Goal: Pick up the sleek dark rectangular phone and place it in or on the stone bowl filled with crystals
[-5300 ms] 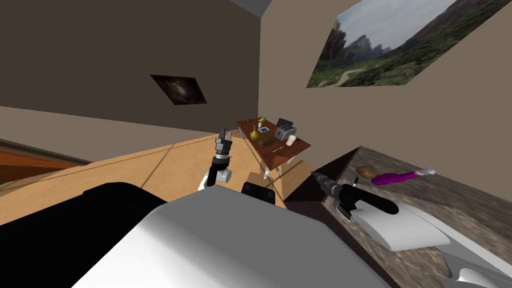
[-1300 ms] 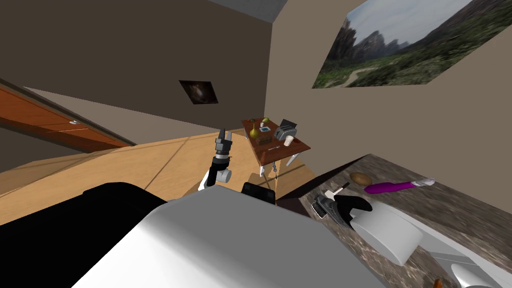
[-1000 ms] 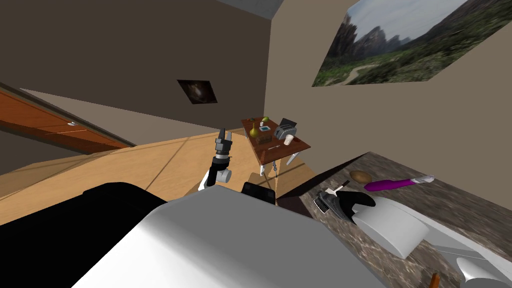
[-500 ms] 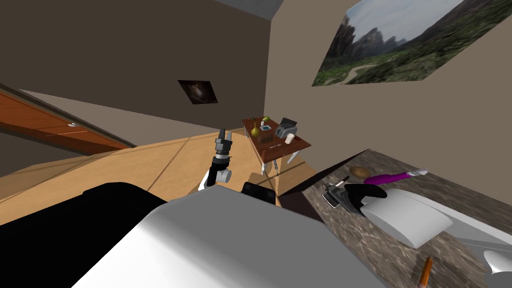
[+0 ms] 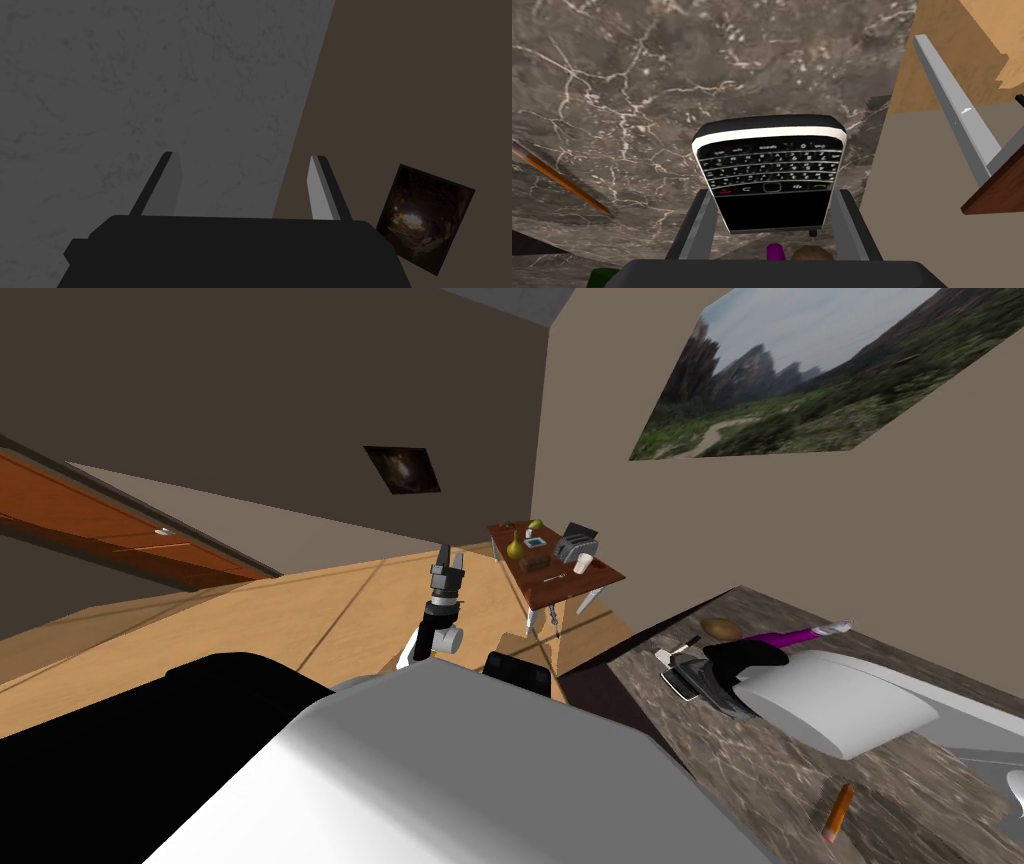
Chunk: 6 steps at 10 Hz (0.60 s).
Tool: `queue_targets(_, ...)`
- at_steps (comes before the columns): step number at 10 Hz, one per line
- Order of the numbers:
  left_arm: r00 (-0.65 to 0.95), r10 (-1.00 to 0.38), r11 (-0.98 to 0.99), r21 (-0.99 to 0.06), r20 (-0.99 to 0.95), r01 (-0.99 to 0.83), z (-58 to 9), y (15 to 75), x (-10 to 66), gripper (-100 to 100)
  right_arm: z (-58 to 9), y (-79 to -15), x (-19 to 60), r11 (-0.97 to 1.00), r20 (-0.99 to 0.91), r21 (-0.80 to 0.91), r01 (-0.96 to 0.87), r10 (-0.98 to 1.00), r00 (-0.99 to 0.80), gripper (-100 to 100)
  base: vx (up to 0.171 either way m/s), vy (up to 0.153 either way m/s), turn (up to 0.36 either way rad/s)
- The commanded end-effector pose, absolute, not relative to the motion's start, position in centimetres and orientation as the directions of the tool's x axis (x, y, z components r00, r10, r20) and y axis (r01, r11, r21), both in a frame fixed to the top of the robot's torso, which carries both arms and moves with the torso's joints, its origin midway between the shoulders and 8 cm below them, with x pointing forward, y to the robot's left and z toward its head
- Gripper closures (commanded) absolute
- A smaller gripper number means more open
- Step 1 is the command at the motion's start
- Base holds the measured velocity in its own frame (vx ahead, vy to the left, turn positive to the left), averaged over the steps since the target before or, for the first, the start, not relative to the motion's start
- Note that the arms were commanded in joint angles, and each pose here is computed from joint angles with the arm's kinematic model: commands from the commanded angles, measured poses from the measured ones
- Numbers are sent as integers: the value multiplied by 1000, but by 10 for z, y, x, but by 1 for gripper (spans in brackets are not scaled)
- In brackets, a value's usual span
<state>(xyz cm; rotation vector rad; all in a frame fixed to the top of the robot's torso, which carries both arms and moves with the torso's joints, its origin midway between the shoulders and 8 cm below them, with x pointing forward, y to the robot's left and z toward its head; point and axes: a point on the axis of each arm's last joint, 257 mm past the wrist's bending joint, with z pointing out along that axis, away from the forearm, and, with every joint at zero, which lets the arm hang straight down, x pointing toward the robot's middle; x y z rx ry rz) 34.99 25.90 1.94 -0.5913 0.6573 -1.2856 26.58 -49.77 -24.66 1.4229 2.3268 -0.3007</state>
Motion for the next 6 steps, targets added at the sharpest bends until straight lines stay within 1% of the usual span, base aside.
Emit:
queue_targets(1, 153, -982, 186, -722, -112, 666, 19, 259, 350, 0, -239, -509, 265, 400, -439, 19, 916, 827, -352, 100, -120, -25, 69)
queue_targets(3, 153, -982, 186, -722, -112, 666, 19, 259, 350, 0, -231, -520, 263, 336, -434, 13, 942, 851, -297, 100, -141, -52, 93)
queue_targets(6, 153, -982, 186, -722, -112, 666, 19, 259, 350, 0, -221, -533, 258, 248, -417, 1, 969, 881, -225, 100, -152, -71, 119)
